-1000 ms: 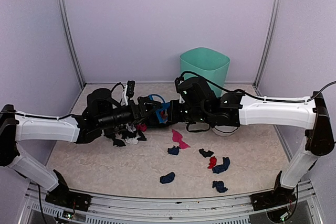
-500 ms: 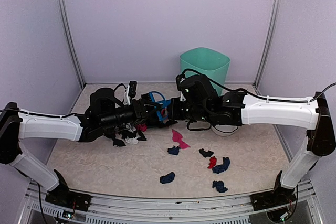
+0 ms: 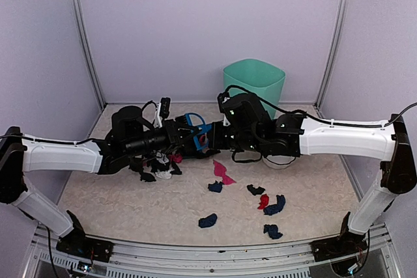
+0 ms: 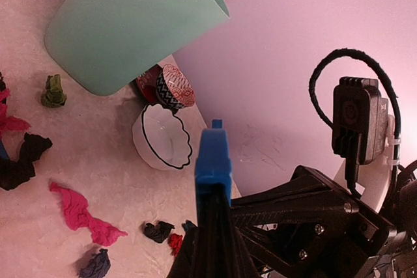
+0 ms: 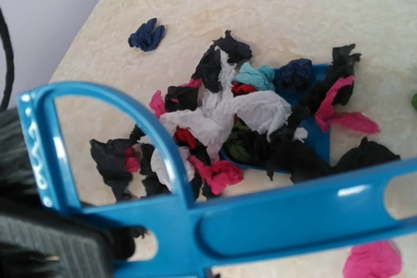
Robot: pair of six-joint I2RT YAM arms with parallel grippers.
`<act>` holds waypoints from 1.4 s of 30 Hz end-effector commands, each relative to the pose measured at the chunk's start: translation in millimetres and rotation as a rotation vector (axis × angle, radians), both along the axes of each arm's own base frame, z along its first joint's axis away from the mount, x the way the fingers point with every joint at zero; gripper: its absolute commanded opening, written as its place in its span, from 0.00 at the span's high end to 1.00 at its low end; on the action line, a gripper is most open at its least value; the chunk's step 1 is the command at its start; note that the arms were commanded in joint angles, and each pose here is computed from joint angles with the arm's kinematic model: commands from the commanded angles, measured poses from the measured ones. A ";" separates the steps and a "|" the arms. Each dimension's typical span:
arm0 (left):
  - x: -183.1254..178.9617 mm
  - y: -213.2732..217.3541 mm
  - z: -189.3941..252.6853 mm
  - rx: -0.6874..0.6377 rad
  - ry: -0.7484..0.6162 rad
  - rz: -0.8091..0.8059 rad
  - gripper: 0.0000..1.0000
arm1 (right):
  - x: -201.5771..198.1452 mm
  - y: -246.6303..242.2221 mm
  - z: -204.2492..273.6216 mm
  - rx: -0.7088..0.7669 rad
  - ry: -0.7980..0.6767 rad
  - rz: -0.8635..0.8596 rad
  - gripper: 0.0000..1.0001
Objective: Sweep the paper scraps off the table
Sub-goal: Pass from the right arm to the left, then pass from the left arm to the right
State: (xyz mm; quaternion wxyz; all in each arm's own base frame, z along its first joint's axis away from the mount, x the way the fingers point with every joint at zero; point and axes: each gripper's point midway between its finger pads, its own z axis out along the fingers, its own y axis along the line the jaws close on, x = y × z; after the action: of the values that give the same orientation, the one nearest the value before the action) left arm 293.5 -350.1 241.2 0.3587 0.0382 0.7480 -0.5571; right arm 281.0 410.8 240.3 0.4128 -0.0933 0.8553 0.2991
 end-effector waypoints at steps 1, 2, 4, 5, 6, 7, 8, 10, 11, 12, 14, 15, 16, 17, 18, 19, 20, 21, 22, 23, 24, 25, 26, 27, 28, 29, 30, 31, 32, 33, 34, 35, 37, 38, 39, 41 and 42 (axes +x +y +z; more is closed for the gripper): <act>5.0 10.6 9.3 -0.004 -0.013 0.028 1.00 | -10.3 8.2 19.6 0.049 -0.029 0.056 0.84; 5.3 13.3 9.6 -0.004 -0.014 0.032 1.00 | -11.2 8.8 19.2 0.044 -0.031 0.066 0.77; 6.0 20.9 9.0 -0.001 -0.015 0.041 1.00 | -14.0 8.3 19.0 0.039 -0.033 0.092 0.70; 6.4 25.4 8.3 0.000 -0.018 0.048 1.00 | -15.2 7.8 18.8 0.038 -0.035 0.108 0.65; 7.1 30.6 7.1 0.002 -0.018 0.055 1.00 | -16.2 6.1 18.4 0.038 -0.031 0.124 0.62; 7.1 35.3 7.1 0.001 -0.022 0.059 1.00 | -15.9 2.6 16.7 0.038 -0.023 0.138 0.57; 6.9 39.8 6.9 0.001 -0.026 0.057 1.00 | -15.4 -1.1 15.2 0.041 -0.013 0.155 0.53; 6.8 49.7 6.7 0.011 -0.036 0.063 1.00 | -13.4 -13.5 7.8 0.046 0.018 0.185 0.46; 6.5 56.3 4.6 0.019 -0.041 0.068 1.00 | -12.7 -20.1 7.6 0.053 0.021 0.203 0.41; 4.9 60.1 6.7 0.020 -0.055 0.065 1.00 | -12.9 -25.9 6.6 0.058 0.021 0.224 0.37; 1.0 70.9 5.3 0.025 -0.069 0.058 1.00 | -13.7 -36.7 8.5 0.068 0.019 0.266 0.31; -1.5 74.3 5.3 0.029 -0.078 0.047 1.00 | -14.0 -41.2 9.2 0.070 0.017 0.284 0.28; -6.0 77.3 8.5 0.026 -0.091 0.027 1.00 | -15.1 -46.0 12.0 0.072 0.008 0.304 0.26; -8.8 80.1 10.4 0.026 -0.102 0.014 1.00 | -15.6 -50.4 12.5 0.072 0.009 0.317 0.23; -12.2 81.9 11.7 0.032 -0.115 -0.003 1.00 | -14.3 -55.4 14.1 0.081 0.012 0.329 0.21; -15.8 83.6 14.6 0.033 -0.129 -0.020 1.00 | -13.3 -60.4 17.1 0.098 0.010 0.340 0.17; -19.7 84.5 17.8 0.034 -0.144 -0.036 1.00 | -12.6 -65.4 19.5 0.120 0.008 0.348 0.13; -23.9 84.8 20.1 0.035 -0.156 -0.055 1.00 | -13.2 -68.9 23.8 0.154 0.004 0.367 0.10; -28.2 84.4 22.7 0.036 -0.168 -0.072 1.00 | -14.4 -72.5 27.3 0.190 0.000 0.388 0.08; -33.0 83.6 25.5 0.033 -0.180 -0.093 1.00 | -15.9 -75.9 27.0 0.219 0.005 0.403 0.06; -37.5 82.8 27.3 0.030 -0.187 -0.115 1.00 | -17.6 -77.6 30.8 0.247 -0.002 0.425 0.05; -41.6 81.8 28.4 0.027 -0.191 -0.136 1.00 | -18.7 -79.2 33.3 0.266 -0.008 0.441 0.04; -45.7 80.5 29.7 0.023 -0.196 -0.158 1.00 | -20.4 -79.4 36.2 0.283 -0.012 0.460 0.04; -48.9 79.6 29.9 0.020 -0.197 -0.173 1.00 | -23.1 -78.2 39.3 0.303 -0.017 0.483 0.03; -51.9 78.4 30.0 0.017 -0.198 -0.185 1.00 | -26.2 -76.5 43.1 0.326 -0.024 0.508 0.03; -54.6 77.0 30.9 0.011 -0.201 -0.196 1.00 | -29.0 -74.1 47.9 0.355 -0.033 0.534 0.02; -57.9 74.8 32.9 0.003 -0.206 -0.210 1.00 | -32.4 -71.3 51.6 0.383 -0.036 0.561 0.02; -62.6 71.3 35.8 -0.007 -0.216 -0.231 1.00 | -35.0 -68.0 57.2 0.413 -0.046 0.589 0.02; -67.1 66.4 37.9 -0.014 -0.222 -0.256 1.00 | -37.0 -64.9 60.1 0.432 -0.045 0.616 0.02; -71.3 62.4 40.6 -0.020 -0.231 -0.277 1.00 | -38.1 -61.9 62.7 0.449 -0.040 0.636 0.02; -74.8 58.0 41.9 -0.021 -0.237 -0.298 1.00 | -38.1 -58.8 64.9 0.469 -0.033 0.651 0.02; -78.4 53.8 43.3 -0.022 -0.242 -0.317 1.00 | -39.2 -54.7 65.2 0.495 -0.014 0.670 0.02; -83.2 47.3 47.1 -0.029 -0.256 -0.338 1.00 | -42.0 -47.2 68.2 0.540 0.000 0.703 0.03; -85.4 44.7 48.6 -0.037 -0.258 -0.347 1.00 | -44.6 -43.0 69.6 0.560 0.007 0.722 0.03; -87.8 42.3 50.1 -0.049 -0.262 -0.358 1.00 | -46.6 -38.5 70.6 0.575 0.011 0.741 0.04; -90.9 38.2 51.7 -0.065 -0.261 -0.367 1.00 | -51.4 -30.1 71.7 0.600 0.018 0.769 0.04; -91.6 36.9 51.7 -0.072 -0.259 -0.368 1.00 | -54.4 -26.0 71.9 0.610 0.019 0.784 0.05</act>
State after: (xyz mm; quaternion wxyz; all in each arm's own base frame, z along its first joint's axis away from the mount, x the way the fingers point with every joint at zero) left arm 208.9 -305.4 271.9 0.3308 0.2113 0.6896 -0.6086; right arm 246.8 367.9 288.2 0.2871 -0.2518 0.6868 0.6185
